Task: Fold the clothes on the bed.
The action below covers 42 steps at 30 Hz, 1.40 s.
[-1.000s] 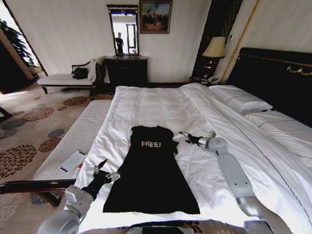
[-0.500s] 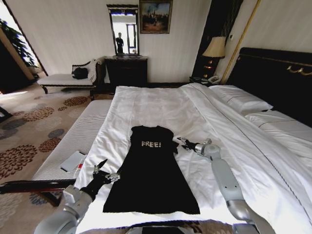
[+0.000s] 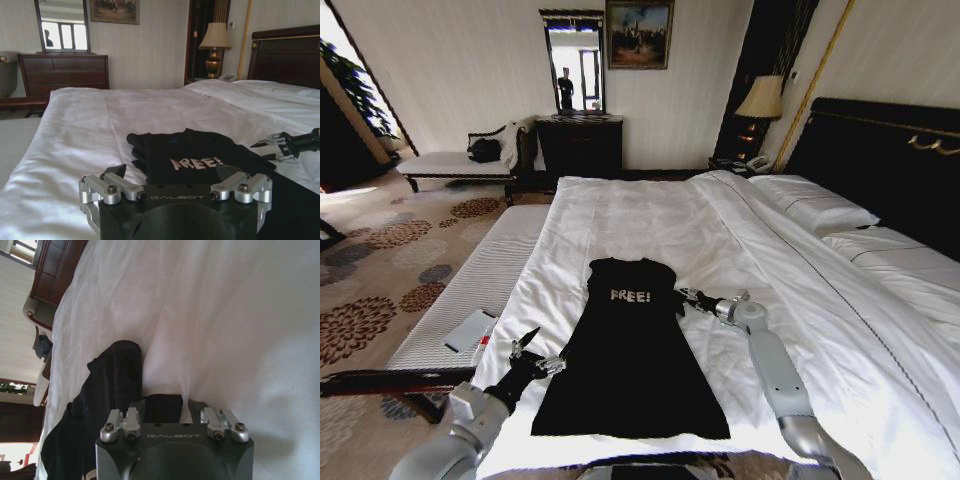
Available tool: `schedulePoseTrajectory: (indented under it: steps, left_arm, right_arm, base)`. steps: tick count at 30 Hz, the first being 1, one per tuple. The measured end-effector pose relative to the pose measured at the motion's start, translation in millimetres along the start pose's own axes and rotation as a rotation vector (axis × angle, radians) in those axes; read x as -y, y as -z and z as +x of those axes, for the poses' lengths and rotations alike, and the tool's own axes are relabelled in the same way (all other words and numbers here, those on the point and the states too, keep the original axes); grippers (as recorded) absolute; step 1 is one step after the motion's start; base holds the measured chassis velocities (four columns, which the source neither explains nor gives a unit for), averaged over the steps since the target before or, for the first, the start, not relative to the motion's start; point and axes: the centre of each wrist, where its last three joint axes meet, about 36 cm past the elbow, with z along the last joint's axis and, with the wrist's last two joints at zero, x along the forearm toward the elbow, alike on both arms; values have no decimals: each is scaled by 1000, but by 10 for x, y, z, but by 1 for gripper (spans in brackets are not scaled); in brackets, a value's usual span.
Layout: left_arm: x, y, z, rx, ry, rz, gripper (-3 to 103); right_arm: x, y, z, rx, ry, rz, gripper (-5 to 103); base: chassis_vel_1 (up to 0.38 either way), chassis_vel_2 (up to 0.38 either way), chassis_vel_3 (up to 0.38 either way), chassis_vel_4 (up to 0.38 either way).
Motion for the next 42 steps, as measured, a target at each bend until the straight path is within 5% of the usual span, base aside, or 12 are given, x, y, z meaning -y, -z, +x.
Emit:
schedulePoseTrajectory:
  steps: [10,24,29,42]
  left_arm:
    - [-18,19,-30,6,-8,-6,100]
    - [-56,32,-49,10,-4,-2,100]
    - [-79,43,-75,14,-7,0,100]
    - [-82,5,-82,12,5,16,100]
  right_arm:
    - [64,-26,-10,-4,-20,-1,36]
    - [-40,-61,-153,-17,-18,5,27]
    - [-42,-82,-161,-19,-21,10,3]
    - [-65,-105,-126,-16,-23,32,0]
  base:
    - [0,0,0,0]
    - [0,0,0,0]
    - [0,0,0,0]
    - [0,0,0,0]
